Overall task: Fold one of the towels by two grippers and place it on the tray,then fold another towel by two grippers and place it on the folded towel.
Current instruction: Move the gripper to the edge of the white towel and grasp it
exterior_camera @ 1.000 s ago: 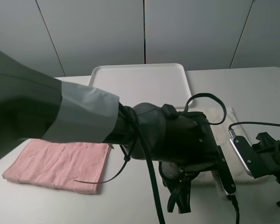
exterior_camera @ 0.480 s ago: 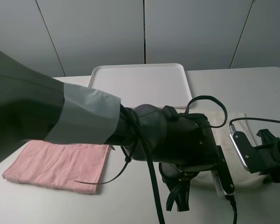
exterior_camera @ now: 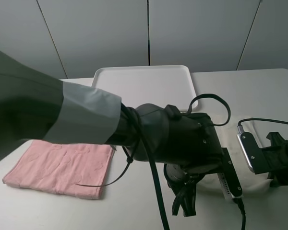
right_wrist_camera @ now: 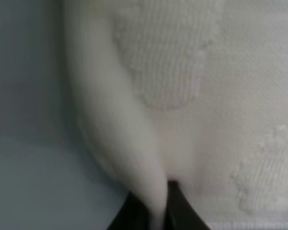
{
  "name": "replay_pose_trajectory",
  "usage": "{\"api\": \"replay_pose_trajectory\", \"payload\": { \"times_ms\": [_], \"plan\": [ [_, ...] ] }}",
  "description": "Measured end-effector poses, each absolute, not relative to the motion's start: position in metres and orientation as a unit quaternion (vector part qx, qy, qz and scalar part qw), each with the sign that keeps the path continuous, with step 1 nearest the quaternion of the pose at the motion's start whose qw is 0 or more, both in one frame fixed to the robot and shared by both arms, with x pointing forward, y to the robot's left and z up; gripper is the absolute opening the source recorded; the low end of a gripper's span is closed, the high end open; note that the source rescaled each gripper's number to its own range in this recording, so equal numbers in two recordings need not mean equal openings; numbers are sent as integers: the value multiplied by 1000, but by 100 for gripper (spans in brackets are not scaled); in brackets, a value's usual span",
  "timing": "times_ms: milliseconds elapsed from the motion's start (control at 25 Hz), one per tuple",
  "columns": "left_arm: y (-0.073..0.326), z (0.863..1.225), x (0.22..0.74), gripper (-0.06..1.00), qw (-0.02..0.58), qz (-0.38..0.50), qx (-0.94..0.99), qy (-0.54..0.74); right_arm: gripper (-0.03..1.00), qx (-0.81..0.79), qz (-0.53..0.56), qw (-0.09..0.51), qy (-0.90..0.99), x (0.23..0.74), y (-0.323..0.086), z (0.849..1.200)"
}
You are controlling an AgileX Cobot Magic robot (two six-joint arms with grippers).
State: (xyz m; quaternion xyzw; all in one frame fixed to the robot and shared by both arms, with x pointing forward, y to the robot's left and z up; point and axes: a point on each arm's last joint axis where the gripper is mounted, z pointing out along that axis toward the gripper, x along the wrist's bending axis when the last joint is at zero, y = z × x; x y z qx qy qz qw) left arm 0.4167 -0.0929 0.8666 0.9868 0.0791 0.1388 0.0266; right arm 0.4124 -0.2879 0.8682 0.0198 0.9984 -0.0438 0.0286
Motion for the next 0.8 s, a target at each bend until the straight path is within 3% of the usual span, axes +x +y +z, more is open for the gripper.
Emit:
{"api": "replay_pose_trajectory", "payload": {
  "times_ms": [600, 800],
  "plan": [
    [-71, 929, 465, 0, 112, 150, 969, 163, 0, 245, 53, 123, 960, 412, -278, 911],
    [-67, 935, 473, 0, 125, 148, 965, 178, 0, 363, 97, 164, 912, 426, -276, 934]
  ]
}}
